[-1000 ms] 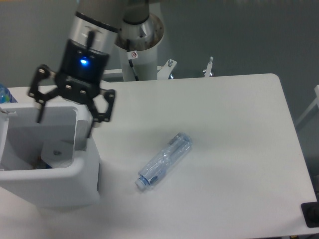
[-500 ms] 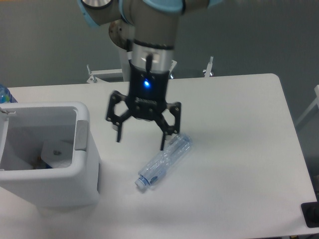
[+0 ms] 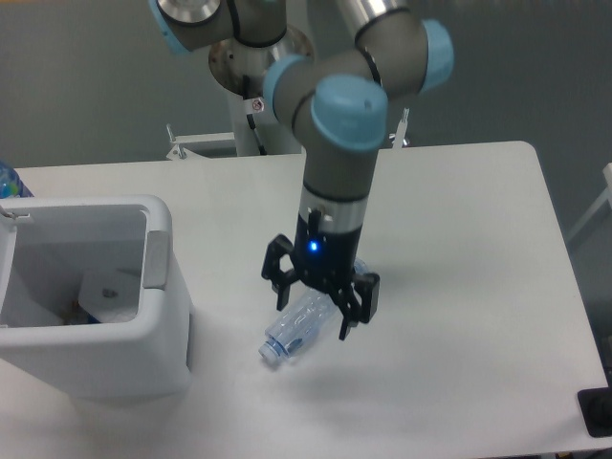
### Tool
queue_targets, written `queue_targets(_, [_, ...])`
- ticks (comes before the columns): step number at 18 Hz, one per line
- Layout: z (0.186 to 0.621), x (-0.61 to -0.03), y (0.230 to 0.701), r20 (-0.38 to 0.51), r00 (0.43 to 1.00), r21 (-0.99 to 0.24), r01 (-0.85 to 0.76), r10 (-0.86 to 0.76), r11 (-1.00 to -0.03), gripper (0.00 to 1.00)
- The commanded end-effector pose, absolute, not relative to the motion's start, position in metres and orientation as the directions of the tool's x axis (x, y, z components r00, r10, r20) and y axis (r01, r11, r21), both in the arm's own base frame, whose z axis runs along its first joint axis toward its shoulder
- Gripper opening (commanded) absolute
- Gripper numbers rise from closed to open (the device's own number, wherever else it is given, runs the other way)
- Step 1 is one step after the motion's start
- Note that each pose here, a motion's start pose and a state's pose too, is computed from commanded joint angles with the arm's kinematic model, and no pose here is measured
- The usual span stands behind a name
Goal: Place the trash in the trash can
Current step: 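Lower the gripper around the bottle cap end and close on it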
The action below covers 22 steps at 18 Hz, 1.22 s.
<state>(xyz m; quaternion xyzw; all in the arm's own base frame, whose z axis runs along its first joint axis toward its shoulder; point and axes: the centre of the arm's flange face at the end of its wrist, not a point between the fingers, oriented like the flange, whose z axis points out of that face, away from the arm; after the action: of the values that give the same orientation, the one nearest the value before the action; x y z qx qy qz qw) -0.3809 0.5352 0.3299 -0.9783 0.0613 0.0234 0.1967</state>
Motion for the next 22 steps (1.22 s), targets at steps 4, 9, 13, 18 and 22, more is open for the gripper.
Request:
queue_targets(4, [0.305,-0.384,0.542,-0.042,0.991,-0.367,-0.134,-0.127,-0.92,1.0])
queue_targets(9, [0.268,-0.353,0.569,0.015,0.985,-0.339,-0.154,-0.169,-0.928,1.0])
queue_targets(13, [0.25,-0.348,0.574,0.04,0.985,-0.321,-0.147,-0.169,-0.936,1.0])
queue_targets(18, [0.226,-0.343,0.584,0.044,0.982,-0.279,-0.167,-0.186,-0.946,1.0])
queue_targets(22, [0.212,-0.343,0.586,0.034,0.981,-0.24,-0.177,-0.19,-0.955,1.0])
